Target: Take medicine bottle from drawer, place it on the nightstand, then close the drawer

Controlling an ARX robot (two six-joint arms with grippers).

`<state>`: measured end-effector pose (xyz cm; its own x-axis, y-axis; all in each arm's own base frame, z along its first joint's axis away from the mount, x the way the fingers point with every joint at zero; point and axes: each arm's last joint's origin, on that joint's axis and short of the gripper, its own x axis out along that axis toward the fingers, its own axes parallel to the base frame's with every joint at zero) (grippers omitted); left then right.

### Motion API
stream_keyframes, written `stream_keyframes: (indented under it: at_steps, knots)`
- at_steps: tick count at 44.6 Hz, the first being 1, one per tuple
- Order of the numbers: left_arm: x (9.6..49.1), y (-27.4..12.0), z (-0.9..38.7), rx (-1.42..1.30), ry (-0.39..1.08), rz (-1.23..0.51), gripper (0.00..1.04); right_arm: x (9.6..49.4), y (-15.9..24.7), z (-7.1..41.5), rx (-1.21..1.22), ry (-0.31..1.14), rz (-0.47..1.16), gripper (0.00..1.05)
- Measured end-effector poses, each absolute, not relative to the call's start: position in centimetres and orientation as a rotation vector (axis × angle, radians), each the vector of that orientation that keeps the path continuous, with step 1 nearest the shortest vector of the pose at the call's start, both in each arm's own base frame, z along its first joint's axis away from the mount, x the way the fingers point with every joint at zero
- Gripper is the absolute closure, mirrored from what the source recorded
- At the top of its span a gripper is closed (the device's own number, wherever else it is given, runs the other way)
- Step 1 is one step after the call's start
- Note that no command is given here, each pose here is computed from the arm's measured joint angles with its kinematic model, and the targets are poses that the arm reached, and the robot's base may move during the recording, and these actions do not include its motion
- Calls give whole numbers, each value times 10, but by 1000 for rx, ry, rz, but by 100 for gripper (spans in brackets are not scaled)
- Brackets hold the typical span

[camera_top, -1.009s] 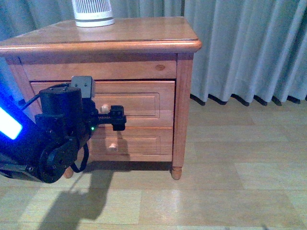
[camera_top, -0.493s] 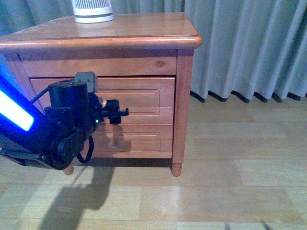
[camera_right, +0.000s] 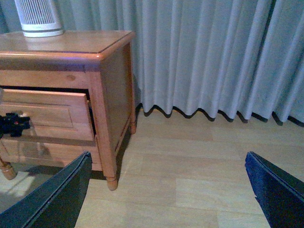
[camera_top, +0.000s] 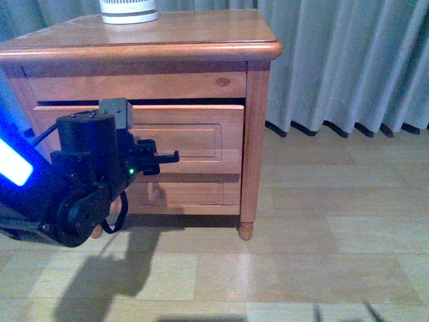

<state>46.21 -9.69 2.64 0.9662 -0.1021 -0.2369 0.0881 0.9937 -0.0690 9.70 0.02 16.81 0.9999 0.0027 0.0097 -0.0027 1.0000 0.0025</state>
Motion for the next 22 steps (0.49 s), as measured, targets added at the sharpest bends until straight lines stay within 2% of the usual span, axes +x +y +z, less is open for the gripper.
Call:
stream_keyframes:
  at_steps: [12, 22]
  knots:
    - [386, -89, 36, -54, 276, -123, 79, 97, 0, 168, 2, -10, 3, 7]
    - [321, -86, 44, -50, 361, -158, 80, 97, 0, 168, 2, -10, 2, 7]
